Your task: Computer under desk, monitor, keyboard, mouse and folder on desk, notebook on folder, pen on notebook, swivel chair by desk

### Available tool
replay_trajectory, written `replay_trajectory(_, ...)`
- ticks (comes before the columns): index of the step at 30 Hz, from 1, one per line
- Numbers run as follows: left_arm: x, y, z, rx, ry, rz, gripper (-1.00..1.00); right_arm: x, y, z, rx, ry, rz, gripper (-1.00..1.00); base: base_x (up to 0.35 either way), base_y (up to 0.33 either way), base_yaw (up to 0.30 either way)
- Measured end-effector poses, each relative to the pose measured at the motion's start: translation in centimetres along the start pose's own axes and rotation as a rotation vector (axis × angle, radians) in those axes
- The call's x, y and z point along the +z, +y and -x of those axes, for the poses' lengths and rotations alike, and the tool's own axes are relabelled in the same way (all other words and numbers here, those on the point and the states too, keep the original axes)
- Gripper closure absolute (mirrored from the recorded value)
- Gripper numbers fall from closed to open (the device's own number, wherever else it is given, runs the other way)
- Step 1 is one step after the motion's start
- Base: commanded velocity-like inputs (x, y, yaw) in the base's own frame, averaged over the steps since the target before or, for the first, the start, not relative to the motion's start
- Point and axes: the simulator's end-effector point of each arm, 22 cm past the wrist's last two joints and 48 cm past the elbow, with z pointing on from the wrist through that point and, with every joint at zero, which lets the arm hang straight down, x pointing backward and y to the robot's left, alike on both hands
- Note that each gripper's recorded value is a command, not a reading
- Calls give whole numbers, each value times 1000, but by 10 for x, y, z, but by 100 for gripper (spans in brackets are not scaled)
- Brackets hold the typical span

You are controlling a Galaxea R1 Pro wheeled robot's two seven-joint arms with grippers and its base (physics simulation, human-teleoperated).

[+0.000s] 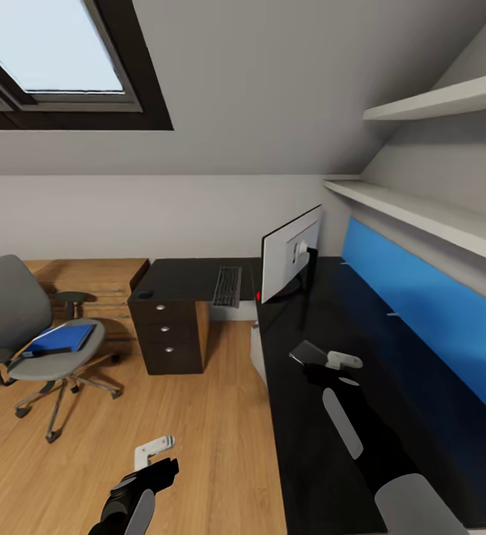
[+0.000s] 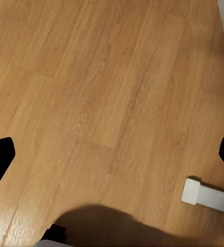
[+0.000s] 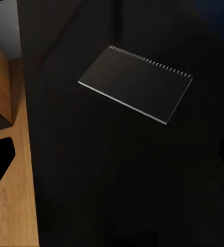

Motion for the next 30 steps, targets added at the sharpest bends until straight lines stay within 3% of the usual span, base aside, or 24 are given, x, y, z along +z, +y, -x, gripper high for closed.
replay_trajectory(19, 0, 2, 2, -4, -4, 2, -100, 1, -4, 2, -4, -3, -4, -100, 11, -45, 0)
replay_trajectory(21, 0, 2, 10, -18, -40, 3, -100, 1, -5, 1, -4, -3, -6, -100, 0, -258, 0)
replay_trajectory(30, 0, 2, 13, -25, -55, 4, -100, 1, -6, 2, -6, -4, -8, -100, 8, -125, 0)
